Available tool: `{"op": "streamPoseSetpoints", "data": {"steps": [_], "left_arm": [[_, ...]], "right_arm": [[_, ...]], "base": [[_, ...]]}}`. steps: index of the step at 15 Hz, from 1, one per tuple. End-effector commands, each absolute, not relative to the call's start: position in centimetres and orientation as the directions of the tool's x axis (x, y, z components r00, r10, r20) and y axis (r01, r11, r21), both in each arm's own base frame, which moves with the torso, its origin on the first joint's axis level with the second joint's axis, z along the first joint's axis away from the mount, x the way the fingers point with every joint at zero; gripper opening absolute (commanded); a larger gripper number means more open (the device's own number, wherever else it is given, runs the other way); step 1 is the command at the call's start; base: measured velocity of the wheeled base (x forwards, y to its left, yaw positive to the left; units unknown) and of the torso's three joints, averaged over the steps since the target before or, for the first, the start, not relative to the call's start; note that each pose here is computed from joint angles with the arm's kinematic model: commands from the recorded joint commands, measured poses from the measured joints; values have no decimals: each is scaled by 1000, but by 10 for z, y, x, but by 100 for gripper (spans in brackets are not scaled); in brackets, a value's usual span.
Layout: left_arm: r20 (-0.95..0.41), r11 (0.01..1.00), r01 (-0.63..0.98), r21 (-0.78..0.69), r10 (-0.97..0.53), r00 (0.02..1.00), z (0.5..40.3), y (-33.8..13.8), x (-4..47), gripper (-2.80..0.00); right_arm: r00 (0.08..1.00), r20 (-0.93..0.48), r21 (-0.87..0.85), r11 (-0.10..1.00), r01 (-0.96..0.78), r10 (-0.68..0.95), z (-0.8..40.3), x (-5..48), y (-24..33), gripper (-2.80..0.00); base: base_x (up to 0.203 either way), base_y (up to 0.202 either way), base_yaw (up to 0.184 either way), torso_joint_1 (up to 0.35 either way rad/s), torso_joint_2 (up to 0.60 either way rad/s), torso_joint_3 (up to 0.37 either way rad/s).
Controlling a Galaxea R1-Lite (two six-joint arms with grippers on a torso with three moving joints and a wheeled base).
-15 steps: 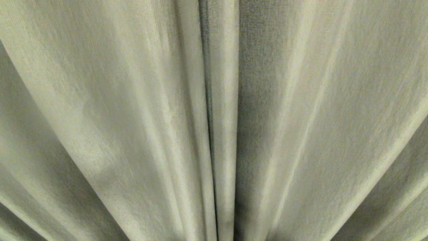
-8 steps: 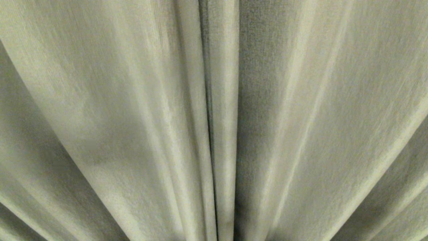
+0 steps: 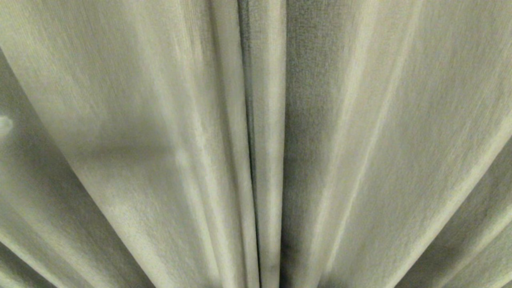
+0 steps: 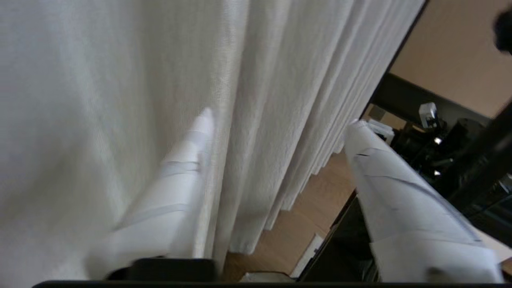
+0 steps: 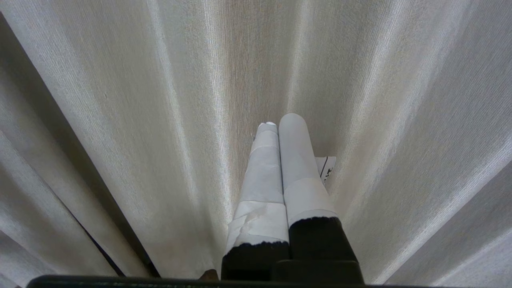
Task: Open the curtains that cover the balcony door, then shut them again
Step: Pull the outer curtains open on both sides
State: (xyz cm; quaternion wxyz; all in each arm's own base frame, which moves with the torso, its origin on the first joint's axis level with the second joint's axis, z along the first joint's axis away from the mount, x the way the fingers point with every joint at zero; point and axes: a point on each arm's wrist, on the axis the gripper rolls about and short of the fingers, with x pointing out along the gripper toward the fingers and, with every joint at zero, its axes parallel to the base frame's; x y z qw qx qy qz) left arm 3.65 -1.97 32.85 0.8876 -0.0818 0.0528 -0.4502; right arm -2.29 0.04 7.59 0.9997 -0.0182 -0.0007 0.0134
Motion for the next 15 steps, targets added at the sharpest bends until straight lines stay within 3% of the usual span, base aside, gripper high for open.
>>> {"op": "streamPoseSetpoints", "data": {"steps": [1,6,10,15], "left_arm": [[-50,577,787,-219,-812,582,337,-22,57,0],[-104,589,788,-178,-808,580,354,-61,89,0],[-110,779,618,-106,-627,771,377,-119,104,0],[-101,929,369,-12,-368,924,381,-131,111,0]], "right_arm": [[1000,-2,-37,999,-28,28,76,-23,0,-280],[1000,0,-37,999,-28,28,76,-23,0,-280],[1000,0,-37,999,-28,28,76,-23,0,-280],[1000,0,-37,999,-28,28,76,-23,0,-280]], "base": [[0,0,0,0,0,0],[0,0,0,0,0,0],[0,0,0,0,0,0],[0,0,0,0,0,0]]}}
